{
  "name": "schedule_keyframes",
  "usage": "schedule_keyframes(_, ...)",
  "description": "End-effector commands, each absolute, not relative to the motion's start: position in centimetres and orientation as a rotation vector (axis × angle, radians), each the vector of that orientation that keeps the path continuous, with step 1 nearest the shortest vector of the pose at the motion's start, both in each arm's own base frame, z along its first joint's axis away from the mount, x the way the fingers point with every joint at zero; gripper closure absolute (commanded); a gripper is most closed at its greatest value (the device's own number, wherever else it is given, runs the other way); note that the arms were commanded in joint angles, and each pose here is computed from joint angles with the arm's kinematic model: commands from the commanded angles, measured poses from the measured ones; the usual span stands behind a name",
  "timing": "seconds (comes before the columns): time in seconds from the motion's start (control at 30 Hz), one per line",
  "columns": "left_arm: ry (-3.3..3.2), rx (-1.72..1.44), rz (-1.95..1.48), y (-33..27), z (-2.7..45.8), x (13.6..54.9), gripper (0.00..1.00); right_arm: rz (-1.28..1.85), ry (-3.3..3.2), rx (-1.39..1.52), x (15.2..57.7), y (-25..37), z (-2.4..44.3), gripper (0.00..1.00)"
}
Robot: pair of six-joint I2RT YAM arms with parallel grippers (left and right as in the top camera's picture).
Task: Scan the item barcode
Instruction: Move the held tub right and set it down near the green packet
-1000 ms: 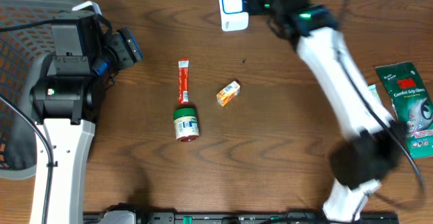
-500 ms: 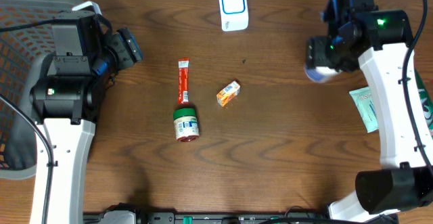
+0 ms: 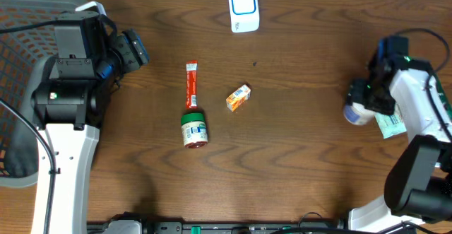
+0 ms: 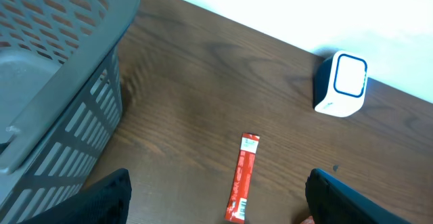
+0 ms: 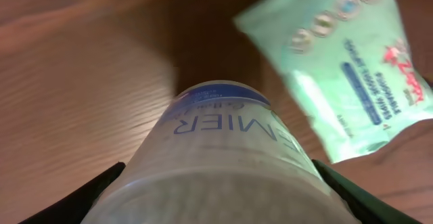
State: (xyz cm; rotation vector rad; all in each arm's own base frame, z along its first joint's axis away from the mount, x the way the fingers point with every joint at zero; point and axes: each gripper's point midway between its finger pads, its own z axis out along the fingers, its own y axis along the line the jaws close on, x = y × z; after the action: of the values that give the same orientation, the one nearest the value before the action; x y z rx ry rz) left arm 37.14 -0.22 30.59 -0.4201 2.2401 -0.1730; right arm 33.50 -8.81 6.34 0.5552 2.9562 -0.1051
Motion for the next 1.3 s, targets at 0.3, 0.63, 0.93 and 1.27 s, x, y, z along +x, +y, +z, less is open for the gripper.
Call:
schedule_keyframes(0.3, 2.237, -0.409, -0.167, -0.1, 30.8, 37.2, 0.18, -0.143, 2.715, 1.049, 31.2, -17.4, 3.5, 0.54)
schedule_keyframes(0.63, 2.237, -0.409, -0.167, -0.1, 30.8, 37.2, 0.18, -0.023, 2.658, 1.08, 31.3, -18.8, 4.1, 0.01)
schedule_keyframes(0.93, 2.238, -0.409, -0.166, -0.1, 30.8, 37.2, 0.18, -0.036, 2.581, 1.076, 32.8, -19.7, 11.2, 0.01)
schedule_keyframes(1.27, 2.238, -0.409, -0.166, -0.1, 30.8, 37.2, 0.18, 0.203, 2.589, 0.914, 34.6, -13.4, 20.2, 0.01)
